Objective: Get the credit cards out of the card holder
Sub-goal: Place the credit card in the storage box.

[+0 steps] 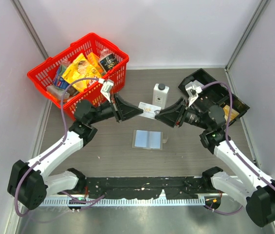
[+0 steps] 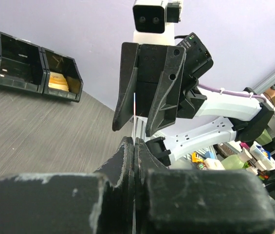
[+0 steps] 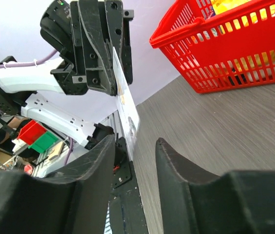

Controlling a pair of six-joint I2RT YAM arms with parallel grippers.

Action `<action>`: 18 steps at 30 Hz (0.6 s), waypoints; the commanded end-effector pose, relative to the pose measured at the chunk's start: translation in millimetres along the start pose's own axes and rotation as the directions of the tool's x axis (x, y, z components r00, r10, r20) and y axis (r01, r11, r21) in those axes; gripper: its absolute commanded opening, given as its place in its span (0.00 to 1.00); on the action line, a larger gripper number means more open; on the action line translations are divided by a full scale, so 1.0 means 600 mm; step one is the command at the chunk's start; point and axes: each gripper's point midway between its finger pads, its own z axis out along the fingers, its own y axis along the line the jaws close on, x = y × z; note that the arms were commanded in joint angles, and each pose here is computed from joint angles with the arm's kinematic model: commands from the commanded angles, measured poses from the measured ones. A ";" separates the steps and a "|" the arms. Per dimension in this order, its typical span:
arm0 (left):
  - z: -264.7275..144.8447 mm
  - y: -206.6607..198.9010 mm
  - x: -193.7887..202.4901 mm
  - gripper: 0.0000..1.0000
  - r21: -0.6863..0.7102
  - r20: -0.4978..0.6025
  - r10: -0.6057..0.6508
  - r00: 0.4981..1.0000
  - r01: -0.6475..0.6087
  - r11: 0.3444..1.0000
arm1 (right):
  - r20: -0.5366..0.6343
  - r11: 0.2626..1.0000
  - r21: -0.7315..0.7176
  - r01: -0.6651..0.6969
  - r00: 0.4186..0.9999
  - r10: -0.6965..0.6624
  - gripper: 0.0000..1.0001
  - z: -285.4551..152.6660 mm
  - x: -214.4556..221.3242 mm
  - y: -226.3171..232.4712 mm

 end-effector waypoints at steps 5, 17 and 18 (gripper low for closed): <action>0.007 -0.013 -0.008 0.00 0.047 0.020 0.009 1.000 -0.010 0.999 | 0.092 0.997 -0.072 0.036 0.995 -0.030 0.18 0.014 -0.046 0.021; -0.034 0.088 -0.030 0.76 -0.325 -0.006 0.105 0.994 -0.101 0.940 | 0.064 0.974 0.221 0.050 0.996 -0.066 0.01 -0.004 -0.058 -0.065; -0.047 0.103 -0.035 0.80 -0.395 -0.017 0.120 0.993 -0.116 0.911 | 0.062 0.954 0.296 0.041 0.996 -0.062 0.01 -0.014 -0.064 -0.085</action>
